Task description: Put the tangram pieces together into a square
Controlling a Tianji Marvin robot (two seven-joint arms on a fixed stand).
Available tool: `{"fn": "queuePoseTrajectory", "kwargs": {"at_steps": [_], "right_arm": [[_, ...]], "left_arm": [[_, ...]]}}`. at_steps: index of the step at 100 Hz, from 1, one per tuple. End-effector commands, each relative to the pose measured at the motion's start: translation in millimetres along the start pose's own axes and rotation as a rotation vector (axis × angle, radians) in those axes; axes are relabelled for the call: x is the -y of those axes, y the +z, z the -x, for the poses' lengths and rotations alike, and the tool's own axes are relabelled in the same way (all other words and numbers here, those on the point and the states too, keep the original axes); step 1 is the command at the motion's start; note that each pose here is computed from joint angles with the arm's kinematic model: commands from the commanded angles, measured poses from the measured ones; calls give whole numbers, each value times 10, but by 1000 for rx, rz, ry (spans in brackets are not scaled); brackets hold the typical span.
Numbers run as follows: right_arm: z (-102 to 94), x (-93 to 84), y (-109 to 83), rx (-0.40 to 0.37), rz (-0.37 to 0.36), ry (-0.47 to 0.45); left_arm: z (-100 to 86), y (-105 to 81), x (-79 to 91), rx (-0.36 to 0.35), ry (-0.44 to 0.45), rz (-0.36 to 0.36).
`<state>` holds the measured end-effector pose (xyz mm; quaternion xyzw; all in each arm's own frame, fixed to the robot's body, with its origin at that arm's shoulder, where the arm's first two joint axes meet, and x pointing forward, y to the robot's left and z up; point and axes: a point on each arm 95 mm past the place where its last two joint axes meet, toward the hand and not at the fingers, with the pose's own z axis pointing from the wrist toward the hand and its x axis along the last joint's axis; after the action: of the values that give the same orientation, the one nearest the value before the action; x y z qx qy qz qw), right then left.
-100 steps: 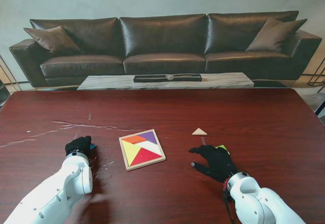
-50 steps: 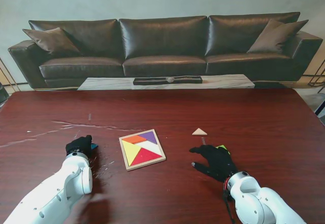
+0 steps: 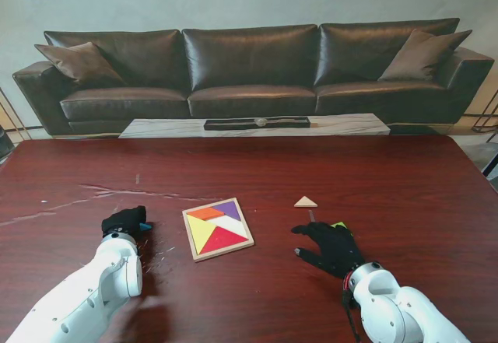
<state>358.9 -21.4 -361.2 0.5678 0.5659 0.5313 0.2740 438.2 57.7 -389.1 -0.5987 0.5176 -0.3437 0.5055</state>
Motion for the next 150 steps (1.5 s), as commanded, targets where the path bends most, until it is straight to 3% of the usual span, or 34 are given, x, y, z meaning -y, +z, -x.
{"fn": "queuePoseTrajectory", "kwargs": {"at_steps": [1,43,62,94,121,150], "right_arm": [[-5,20,-16,0,-6,-2],[2,24,-13,2,-8,-4],[3,27,-9,4,-10,-3],[-2,39,15,0,-7,4],[1,57,9,1,-13,6],[5,64,14,-4,-10,7]], "left_arm": [[27,-173,-588,1,21,174],[21,-161,-573,6,4,179],[27,-144,-534,-1,-7,140],[16,-151,-289,-25,-39,44],[9,-145,-34,-47,-50,-12],[15,-140,123,-47,-62,-47]]}}
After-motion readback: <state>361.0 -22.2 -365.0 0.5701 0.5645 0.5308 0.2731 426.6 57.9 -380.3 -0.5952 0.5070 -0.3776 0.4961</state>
